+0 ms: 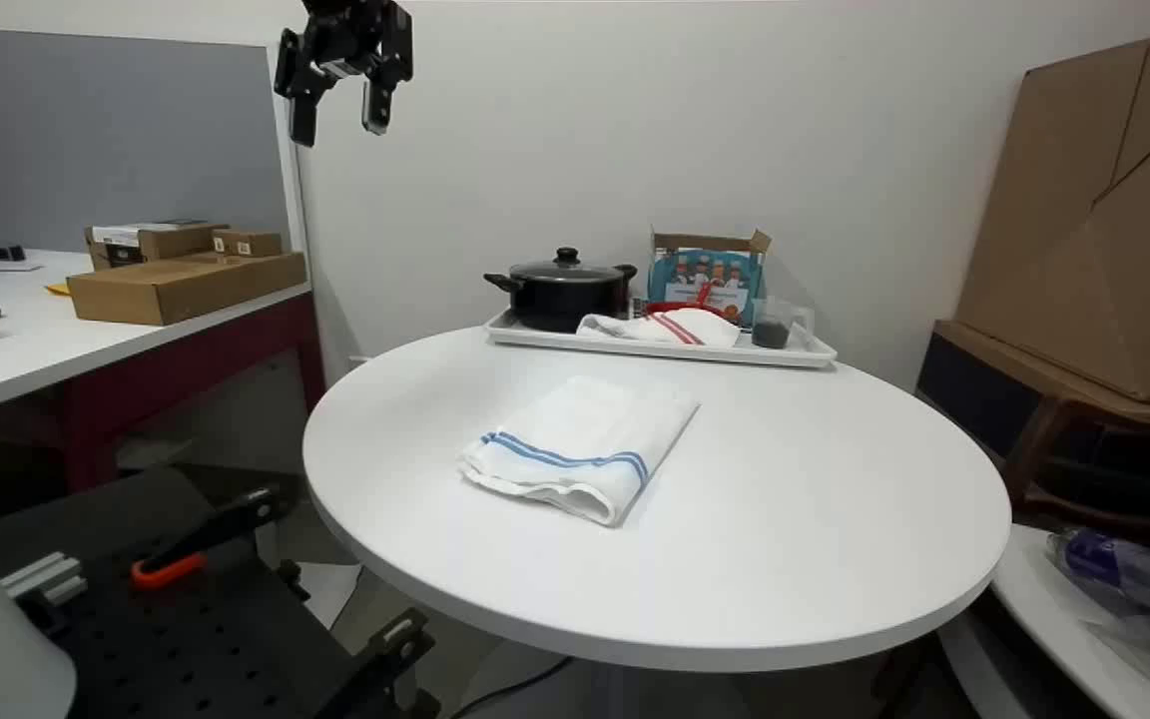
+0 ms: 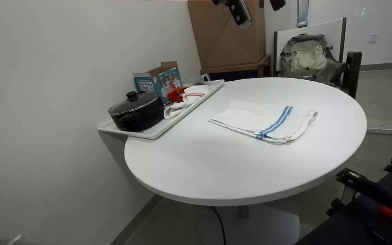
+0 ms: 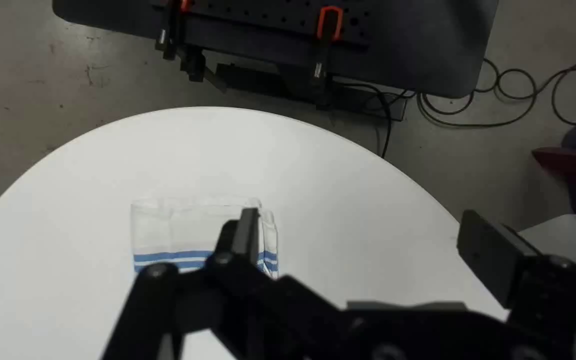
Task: Use the towel to wipe the table.
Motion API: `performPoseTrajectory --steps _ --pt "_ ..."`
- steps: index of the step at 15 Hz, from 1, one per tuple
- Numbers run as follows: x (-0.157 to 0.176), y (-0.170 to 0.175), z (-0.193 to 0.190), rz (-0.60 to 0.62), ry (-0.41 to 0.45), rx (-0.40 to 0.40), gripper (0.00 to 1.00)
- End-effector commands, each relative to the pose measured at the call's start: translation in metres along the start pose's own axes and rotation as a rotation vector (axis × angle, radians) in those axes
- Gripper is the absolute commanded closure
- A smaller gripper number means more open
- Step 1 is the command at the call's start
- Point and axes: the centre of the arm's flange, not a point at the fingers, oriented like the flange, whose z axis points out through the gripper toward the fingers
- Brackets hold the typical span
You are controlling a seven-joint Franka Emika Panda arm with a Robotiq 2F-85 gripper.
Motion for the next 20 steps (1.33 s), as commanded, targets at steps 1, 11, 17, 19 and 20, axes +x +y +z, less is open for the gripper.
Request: performPoseTrajectory --steps 1,11,17,19,20 --pt "0.000 0.000 0.000 0.000 0.001 0.000 0.00" --pt "0.067 0.078 -0.003 0.155 0.253 -0.143 0.00" --pt "0.112 0.150 0.005 0.149 0.394 0.010 0.00" --pt "0.123 0.169 0.010 0.113 0.427 0.044 0.00" --pt "0.129 0.176 0.015 0.088 0.433 0.057 0.00"
